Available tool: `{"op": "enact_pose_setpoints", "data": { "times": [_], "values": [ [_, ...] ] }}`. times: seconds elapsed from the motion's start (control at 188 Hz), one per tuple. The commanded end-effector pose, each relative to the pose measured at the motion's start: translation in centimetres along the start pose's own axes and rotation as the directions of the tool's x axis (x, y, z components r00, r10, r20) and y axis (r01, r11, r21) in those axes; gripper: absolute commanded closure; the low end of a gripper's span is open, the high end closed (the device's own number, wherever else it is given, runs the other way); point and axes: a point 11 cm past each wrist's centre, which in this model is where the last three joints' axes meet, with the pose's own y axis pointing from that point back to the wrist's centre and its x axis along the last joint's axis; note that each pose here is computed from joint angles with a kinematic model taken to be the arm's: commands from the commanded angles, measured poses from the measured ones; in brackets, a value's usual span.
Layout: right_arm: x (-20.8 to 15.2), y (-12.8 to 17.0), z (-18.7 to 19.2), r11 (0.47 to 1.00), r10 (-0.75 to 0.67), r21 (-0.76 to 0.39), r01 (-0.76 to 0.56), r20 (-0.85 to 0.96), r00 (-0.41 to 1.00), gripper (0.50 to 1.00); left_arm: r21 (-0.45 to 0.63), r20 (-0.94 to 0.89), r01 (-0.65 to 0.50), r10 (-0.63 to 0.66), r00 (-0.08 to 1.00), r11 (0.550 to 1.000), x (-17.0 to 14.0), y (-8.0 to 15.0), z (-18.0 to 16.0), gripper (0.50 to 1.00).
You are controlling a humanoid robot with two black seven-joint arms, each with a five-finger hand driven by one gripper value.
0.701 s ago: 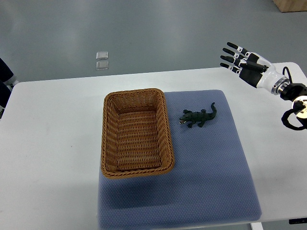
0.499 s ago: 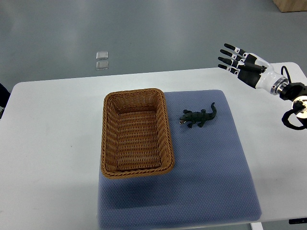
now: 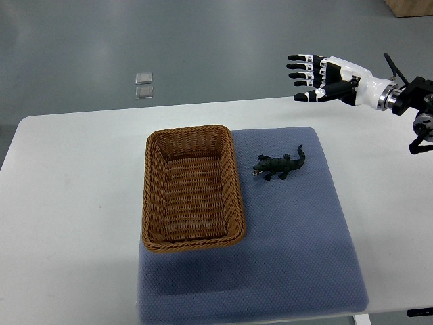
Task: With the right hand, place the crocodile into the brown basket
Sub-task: 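Move the right hand toward the dark green toy crocodile, then lower the right hand over the crocodile, fingers open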
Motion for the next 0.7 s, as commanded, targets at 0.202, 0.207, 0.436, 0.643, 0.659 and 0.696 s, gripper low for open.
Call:
{"op": "enact_pose_setpoints", "data": {
  "times": [0.202, 0.207, 0.436, 0.643, 0.659, 0.696],
  "values": [
    [-1.6, -1.7, -3.1, 0.985, -0.174, -0.078, 0.157, -0.378, 0.909, 0.572, -0.001, 0.000, 0.001, -0.001, 1.000, 1.000, 0.0, 0.0, 0.0, 0.500],
    [-1.7, -1.7, -3.1, 0.983, -0.181, -0.084, 0.161, -0.388, 0.904, 0.572, 0.001, -0.001, -0.001, 0.001, 1.000, 1.000, 0.0, 0.0, -0.1, 0.500],
    [-4.6, -2.7, -3.0, 0.949, -0.314, -0.179, 0.258, -0.591, 0.743, 0.572, -0.001, -0.001, 0.001, -0.001, 1.000, 1.000, 0.0, 0.0, 0.0, 0.500],
    [-6.5, -3.3, -1.4, 0.923, -0.377, -0.252, 0.290, -0.742, 0.554, 0.572, -0.001, -0.001, 0.001, -0.001, 1.000, 1.000, 0.0, 0.0, 0.0, 0.500],
    [-6.6, -3.3, -1.2, 0.922, -0.379, -0.256, 0.291, -0.750, 0.543, 0.572, -0.001, -0.001, 0.001, -0.001, 1.000, 1.000, 0.0, 0.0, 0.0, 0.500],
    [-6.8, -3.3, -0.8, 0.917, -0.388, -0.267, 0.297, -0.768, 0.510, 0.574, -0.001, -0.001, 0.001, -0.001, 1.000, 1.000, 0.0, 0.0, 0.0, 0.500]
  ]
}}
